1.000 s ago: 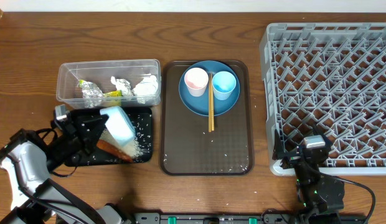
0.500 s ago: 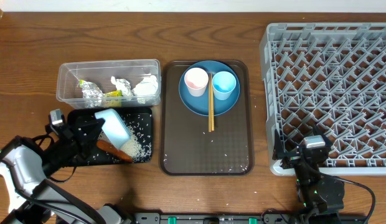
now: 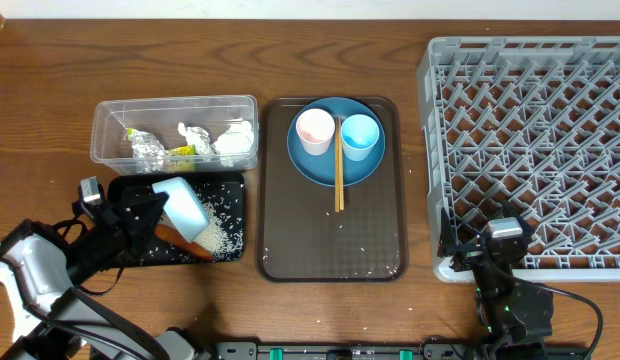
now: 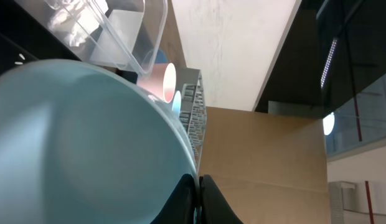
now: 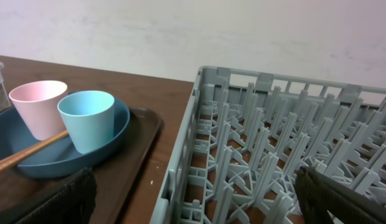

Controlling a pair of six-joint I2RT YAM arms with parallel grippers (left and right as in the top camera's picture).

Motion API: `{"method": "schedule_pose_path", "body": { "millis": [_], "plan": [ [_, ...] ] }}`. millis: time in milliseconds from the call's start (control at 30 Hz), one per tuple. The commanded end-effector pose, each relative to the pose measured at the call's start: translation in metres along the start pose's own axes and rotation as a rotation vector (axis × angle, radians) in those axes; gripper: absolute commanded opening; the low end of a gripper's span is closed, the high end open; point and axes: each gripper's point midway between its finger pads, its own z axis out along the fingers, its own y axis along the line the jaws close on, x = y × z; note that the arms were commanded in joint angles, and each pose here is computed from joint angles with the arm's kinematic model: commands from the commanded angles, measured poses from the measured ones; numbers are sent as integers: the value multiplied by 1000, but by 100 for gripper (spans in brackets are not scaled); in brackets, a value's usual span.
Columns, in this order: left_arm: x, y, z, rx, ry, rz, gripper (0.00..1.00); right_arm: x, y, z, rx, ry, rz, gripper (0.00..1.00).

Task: Sort waste into correct bins and load items into the dishwasher rack
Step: 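Tilt the bowl with the left gripper to pour rice onto the black tray, then carry the emptied bowl back and set it on the brown tray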

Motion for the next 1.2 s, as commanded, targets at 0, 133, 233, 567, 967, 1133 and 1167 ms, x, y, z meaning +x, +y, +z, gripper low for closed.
{"method": "schedule_pose_path", "body": {
  "millis": [0,133,233,567,967,1133,1167],
  "plan": [
    [-2,-2,-1,20,-10,23,6,1,2,0,-11,0,8,99],
    [-1,0,0,3,0,41,6,1,2,0,-11,0,9,99],
    [2,6,3,-51,27,72,6,1,2,0,-11,0,8,99],
    [0,17,19,-266,109,134,6,1,2,0,-11,0,8,99],
    [31,32,57,-699,163,354,6,1,2,0,-11,0,8,99],
    [71,36,78,-814,250,469,6,1,2,0,-11,0,9,99],
    [80,37,83,-831,272,492,6,1,2,0,-11,0,9,99]
  ]
}}
